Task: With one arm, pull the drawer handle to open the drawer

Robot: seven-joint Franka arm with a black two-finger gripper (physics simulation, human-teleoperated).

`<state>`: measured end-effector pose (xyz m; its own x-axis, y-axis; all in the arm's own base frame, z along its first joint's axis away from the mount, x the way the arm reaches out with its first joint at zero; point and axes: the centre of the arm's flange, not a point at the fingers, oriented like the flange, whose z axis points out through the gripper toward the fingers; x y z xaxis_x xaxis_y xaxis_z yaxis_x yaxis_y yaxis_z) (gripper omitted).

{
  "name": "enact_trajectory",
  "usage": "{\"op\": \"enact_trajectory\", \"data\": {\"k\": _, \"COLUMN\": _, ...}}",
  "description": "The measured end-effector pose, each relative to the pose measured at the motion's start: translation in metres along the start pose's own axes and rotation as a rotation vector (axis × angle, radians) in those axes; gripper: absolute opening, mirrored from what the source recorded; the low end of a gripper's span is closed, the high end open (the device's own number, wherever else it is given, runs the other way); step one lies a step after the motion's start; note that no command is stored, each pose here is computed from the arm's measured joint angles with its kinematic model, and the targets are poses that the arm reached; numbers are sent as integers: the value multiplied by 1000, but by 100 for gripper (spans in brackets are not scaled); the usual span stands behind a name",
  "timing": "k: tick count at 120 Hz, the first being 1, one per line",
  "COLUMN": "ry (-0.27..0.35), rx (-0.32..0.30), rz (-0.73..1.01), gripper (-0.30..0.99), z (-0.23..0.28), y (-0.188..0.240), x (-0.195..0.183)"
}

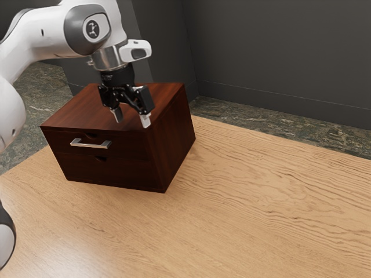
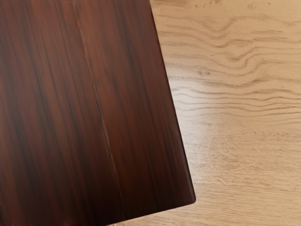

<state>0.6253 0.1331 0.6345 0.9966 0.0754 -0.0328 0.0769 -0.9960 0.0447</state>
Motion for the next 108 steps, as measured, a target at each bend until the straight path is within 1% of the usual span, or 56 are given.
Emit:
{"op": "enact_trajectory", "data": {"k": 18, "ry": -1, "rx": 15, "rz": -17, "gripper": 69, "z": -1, "y": 0, "x": -1}}
{"op": "enact_trajectory", "data": {"k": 26, "ry": 14, "rx": 15, "rz": -27, "gripper": 69, "z": -11, "y": -3, "x": -5}}
{"op": "enact_trajectory", "data": {"k": 31, "ry": 36, "rx": 13, "rz": -33, "gripper": 69, "z": -25, "y": -4, "x": -12}}
{"op": "enact_trajectory", "data": {"k": 46, "ry": 134, "rx": 9, "rz": -35, "gripper": 69, "z": -82, "y": 0, "x": -45}}
{"op": "enact_trajectory", "data": {"k": 53, "ry": 148, "rx": 9, "rz": -43, "gripper": 69, "z": -90, "y": -3, "x": -51}}
{"op": "enact_trajectory", "data": {"k": 62, "ry": 148, "rx": 14, "rz": -41, "gripper": 69, "z": -91, "y": -9, "x": -53}}
{"op": "enact_trajectory", "data": {"k": 75, "ry": 169, "rx": -9, "rz": 116, "gripper": 69, "z": -92, "y": -1, "x": -50}}
{"op": "enact_trajectory", "data": {"k": 83, "ry": 176, "rx": 0, "rz": 198, "gripper": 69, "z": -91, "y": -4, "x": -49}}
{"op": "enact_trajectory", "data": {"k": 90, "ry": 182, "rx": 7, "rz": 293, "gripper": 69, "z": -91, "y": 2, "x": -47}}
{"op": "enact_trajectory", "data": {"k": 96, "ry": 181, "rx": 21, "rz": 380, "gripper": 69, "z": -89, "y": 7, "x": -44}}
{"op": "enact_trajectory", "data": {"k": 100, "ry": 173, "rx": 42, "rz": 424, "gripper": 69, "z": -87, "y": 4, "x": -42}}
{"op": "enact_trajectory", "data": {"k": 108, "ry": 138, "rx": 72, "rz": 505, "gripper": 69, "z": -77, "y": -2, "x": -40}}
